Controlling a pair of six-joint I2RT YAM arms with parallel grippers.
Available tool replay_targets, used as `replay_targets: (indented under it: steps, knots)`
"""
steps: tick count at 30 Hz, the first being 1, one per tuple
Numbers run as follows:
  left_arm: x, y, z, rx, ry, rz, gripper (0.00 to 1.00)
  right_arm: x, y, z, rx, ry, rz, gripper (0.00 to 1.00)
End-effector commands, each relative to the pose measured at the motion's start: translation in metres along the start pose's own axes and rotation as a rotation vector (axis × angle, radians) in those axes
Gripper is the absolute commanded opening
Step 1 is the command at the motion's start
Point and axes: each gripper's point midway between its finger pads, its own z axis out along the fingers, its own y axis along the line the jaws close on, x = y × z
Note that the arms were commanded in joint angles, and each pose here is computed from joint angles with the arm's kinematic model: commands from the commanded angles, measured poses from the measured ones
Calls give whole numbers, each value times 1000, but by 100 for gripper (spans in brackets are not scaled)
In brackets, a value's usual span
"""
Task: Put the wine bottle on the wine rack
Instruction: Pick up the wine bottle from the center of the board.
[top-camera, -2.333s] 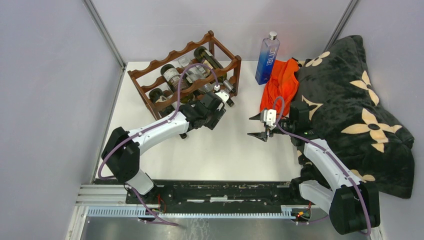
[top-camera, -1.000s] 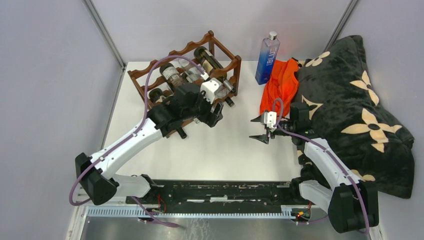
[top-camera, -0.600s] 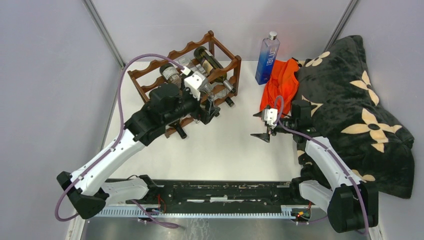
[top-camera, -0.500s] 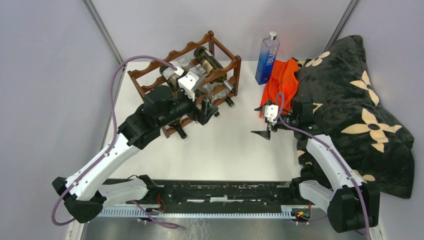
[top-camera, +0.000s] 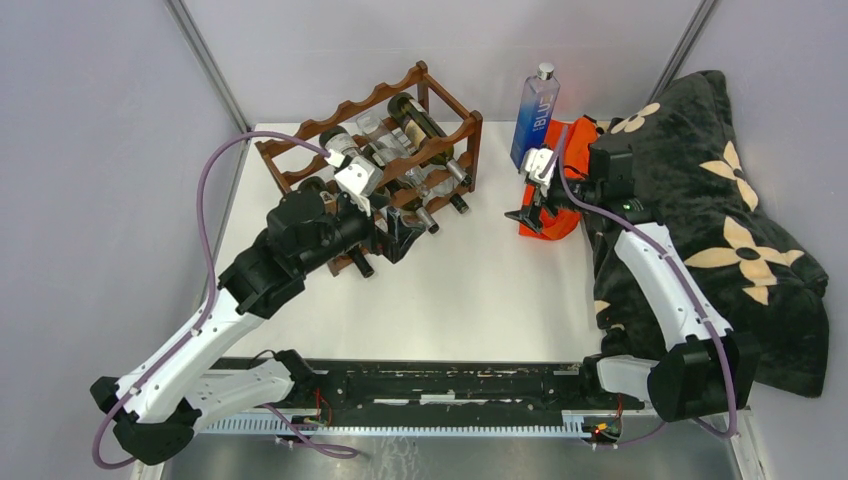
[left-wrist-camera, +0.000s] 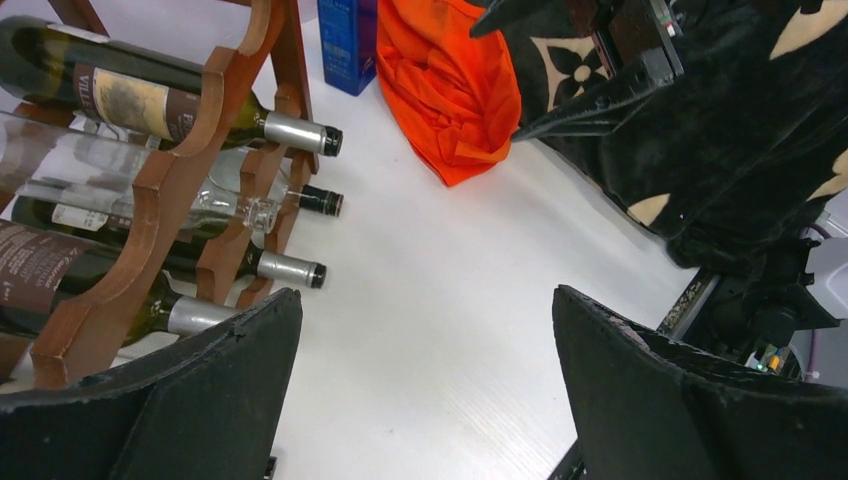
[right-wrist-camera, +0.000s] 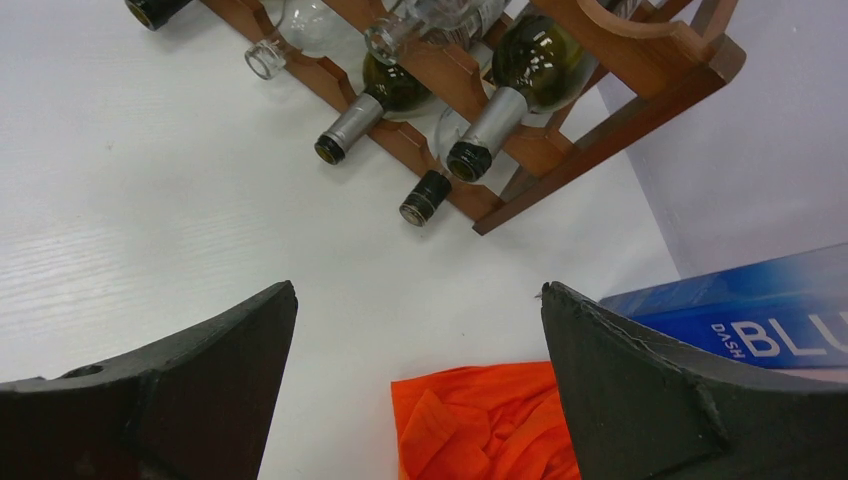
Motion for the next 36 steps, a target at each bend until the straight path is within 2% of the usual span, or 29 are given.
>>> replay_targets:
  steps: [1,7,14,21,36]
  knots:
    - [-7,0,-6,-10,-41,-67,100,-8,-25,-6,89,25,5,98]
    - [-5,3,-11,-30,-51,-85,100,-15,-58,-12,254,26,-5,98]
    - [-13,5,-4,-39,-57,-59,100,-22,-80,-4,270,16,22,98]
    - [-11,11,3,-70,-45,-45,100,-30,-108,-6,359,18,11,98]
    - [-3,20,1,-114,-49,-40,100,-11,-154,-3,564,31,135,98]
